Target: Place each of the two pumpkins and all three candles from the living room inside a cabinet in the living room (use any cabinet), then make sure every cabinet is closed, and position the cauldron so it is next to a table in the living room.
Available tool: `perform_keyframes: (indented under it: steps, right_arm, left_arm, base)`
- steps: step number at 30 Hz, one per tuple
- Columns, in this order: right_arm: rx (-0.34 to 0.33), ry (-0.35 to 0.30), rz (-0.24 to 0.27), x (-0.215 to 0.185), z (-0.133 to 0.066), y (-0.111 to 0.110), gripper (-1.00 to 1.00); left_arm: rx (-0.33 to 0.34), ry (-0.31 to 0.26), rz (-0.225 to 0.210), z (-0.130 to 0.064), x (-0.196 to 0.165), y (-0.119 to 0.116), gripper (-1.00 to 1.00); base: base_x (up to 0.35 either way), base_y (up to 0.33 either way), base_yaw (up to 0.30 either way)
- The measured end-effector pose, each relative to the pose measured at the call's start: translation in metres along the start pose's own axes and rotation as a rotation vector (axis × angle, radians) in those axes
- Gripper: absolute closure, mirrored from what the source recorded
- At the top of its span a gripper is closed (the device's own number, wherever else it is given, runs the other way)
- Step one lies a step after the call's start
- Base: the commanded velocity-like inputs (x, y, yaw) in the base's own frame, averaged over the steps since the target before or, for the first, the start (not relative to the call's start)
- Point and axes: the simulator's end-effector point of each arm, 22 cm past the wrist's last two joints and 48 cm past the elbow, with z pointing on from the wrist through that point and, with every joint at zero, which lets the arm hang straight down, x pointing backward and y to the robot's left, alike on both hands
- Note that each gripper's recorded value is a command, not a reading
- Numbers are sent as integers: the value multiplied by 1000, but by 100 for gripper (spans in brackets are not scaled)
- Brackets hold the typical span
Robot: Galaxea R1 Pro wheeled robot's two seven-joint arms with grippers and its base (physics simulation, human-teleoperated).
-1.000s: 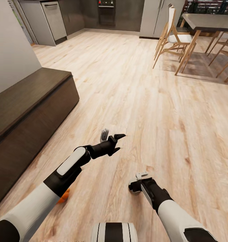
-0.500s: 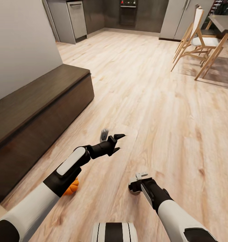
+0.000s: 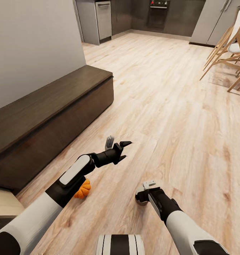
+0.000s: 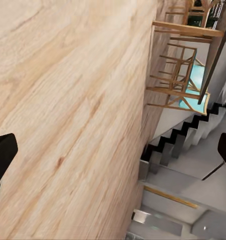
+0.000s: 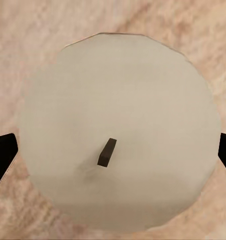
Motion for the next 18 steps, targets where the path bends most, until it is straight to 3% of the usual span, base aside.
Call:
perform_keyframes:
  steps: [7,18]
  right_arm:
    - [12,-21,2,-9,-3,-8,100]
    - [24,-64,-1,-28,-20,-11,100]
  left_arm:
    - [0,0,-2,0,0,0,-100]
    - [27,-4,26,-7,5,-25,-100]
  base:
    - [0,-27,266]
    - [0,-1,38]
